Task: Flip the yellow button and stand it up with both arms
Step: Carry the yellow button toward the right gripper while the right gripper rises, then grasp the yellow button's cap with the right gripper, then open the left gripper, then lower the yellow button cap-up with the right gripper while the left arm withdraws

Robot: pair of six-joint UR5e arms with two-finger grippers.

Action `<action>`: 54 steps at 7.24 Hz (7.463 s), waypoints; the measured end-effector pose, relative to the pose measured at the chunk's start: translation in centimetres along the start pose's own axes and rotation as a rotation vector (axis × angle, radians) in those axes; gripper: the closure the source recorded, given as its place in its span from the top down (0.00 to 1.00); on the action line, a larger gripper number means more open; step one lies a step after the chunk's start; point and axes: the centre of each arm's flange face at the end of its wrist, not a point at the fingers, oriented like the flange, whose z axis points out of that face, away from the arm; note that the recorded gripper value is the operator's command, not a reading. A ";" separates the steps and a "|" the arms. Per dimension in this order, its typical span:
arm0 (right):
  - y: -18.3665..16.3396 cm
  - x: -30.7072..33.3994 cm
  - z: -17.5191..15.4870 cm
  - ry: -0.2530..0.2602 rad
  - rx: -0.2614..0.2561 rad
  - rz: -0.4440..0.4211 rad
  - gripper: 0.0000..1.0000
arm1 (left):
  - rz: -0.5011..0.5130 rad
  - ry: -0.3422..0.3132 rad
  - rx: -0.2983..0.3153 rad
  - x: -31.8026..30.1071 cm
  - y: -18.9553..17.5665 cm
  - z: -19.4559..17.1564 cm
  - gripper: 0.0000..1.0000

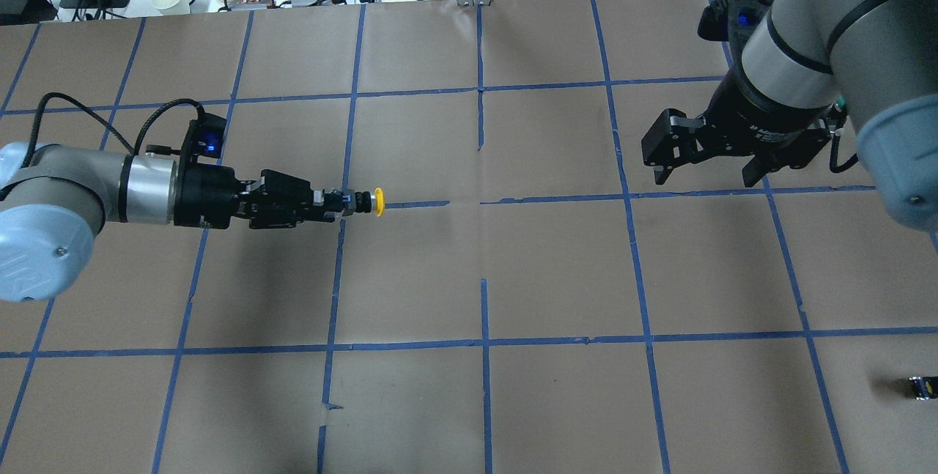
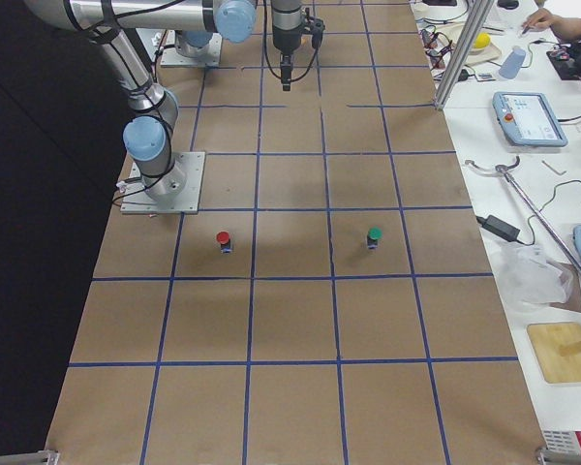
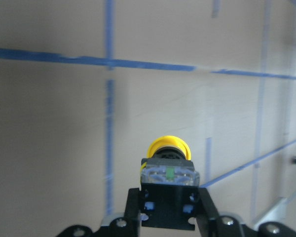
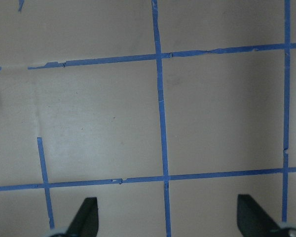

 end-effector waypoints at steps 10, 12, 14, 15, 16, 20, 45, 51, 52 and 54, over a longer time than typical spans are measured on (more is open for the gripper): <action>-3.1 -0.8 -4.4 -0.853 -0.190 0.624 1.00 | 0.000 0.757 0.129 14.3 2.5 13.2 0.20; -2.9 -1.2 -6.8 -0.880 -0.168 0.615 1.00 | 0.009 0.759 0.126 14.4 2.4 13.3 0.22; -1.8 -2.2 -7.7 -0.883 -0.167 0.596 0.99 | 0.010 0.757 0.124 14.3 2.4 13.4 0.22; -1.5 -2.6 -7.4 -0.880 -0.182 0.596 0.98 | 0.009 0.756 0.123 14.3 2.4 13.5 0.22; -1.5 -2.8 -6.6 -0.876 -0.200 0.603 0.94 | 0.009 0.756 0.122 14.3 2.4 13.5 0.22; -1.4 -3.4 -5.6 -0.918 -0.262 0.639 0.73 | 0.009 0.756 0.118 14.3 2.5 13.7 0.22; -4.7 20.5 8.0 -0.247 0.078 -0.372 0.13 | 0.142 -0.959 -0.162 6.3 2.5 11.2 1.00; -6.9 37.3 17.9 -0.253 0.175 -0.890 0.14 | 0.019 -1.114 -0.280 12.9 1.2 5.9 1.00; -7.0 38.2 18.9 -0.257 0.182 -0.988 0.14 | 0.011 -1.113 -0.260 16.7 -0.1 4.4 1.00; -7.1 39.6 20.2 -0.262 0.191 -1.178 0.14 | 0.005 -1.107 -0.193 21.6 -2.3 2.5 1.00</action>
